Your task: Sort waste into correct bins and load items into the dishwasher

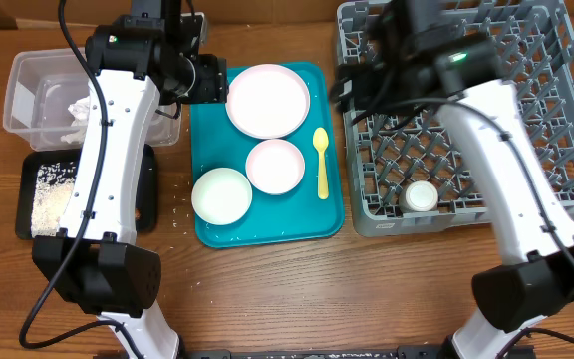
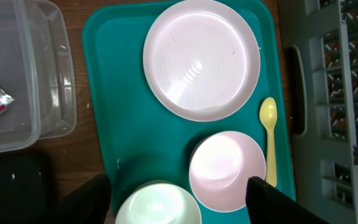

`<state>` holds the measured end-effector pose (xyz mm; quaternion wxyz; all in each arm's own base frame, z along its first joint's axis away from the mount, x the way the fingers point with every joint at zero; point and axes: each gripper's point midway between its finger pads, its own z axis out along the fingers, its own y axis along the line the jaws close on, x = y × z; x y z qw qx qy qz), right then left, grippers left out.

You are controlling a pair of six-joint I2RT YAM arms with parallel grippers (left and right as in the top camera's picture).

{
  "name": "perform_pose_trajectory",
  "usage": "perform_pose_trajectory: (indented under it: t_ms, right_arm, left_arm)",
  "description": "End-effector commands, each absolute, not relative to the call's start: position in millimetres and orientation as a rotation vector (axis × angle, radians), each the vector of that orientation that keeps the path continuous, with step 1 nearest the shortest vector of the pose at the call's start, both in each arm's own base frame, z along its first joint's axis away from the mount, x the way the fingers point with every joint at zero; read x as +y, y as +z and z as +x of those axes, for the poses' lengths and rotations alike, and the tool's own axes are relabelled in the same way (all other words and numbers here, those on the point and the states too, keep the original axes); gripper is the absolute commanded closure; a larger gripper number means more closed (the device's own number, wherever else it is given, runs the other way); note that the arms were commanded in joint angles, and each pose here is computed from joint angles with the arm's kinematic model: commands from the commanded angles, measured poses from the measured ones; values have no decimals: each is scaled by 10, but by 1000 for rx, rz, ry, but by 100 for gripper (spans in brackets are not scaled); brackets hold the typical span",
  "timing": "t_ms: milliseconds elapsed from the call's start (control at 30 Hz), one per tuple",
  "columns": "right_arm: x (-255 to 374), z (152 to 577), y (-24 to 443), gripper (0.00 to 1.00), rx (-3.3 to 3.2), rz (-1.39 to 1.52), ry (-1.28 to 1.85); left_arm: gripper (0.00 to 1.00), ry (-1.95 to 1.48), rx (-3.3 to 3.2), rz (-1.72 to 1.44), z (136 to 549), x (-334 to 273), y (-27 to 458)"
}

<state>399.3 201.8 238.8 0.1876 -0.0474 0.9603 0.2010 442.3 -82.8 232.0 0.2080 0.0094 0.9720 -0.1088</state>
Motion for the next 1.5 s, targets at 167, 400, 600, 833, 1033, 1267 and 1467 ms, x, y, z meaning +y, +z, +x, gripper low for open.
perform_pose_trajectory:
  t_ms: [167, 400, 600, 833, 1033, 1267, 1467]
  right_arm:
    - [2546, 3811, 1532, 24, 2785, -184, 569]
    - [2559, 3844, 885, 35, 2873, -118, 472]
    - [2569, 3858, 404, 51, 2960, -49, 433]
    - [2569, 3856, 319, 87, 2973, -43, 425]
    - [2573, 3865, 329, 96, 2969, -44, 427]
    - [2072, 4329, 1833, 96, 2698, 41, 279]
    - [1240, 4599, 3002, 96, 2283, 245, -128]
  left_arm:
    - [29, -317, 2722, 16, 4398, -861, 2283]
    - [29, -301, 2716, -25, 4425, -785, 2285]
    - [27, -268, 2711, -120, 4458, -595, 2281]
    - [24, -216, 2705, -174, 4480, -433, 2276]
    - [18, -202, 2691, -203, 4512, -333, 2286]
    - [5, -202, 2665, -207, 4572, -309, 2313]
    - [0, -203, 2665, -205, 4572, -315, 2314]
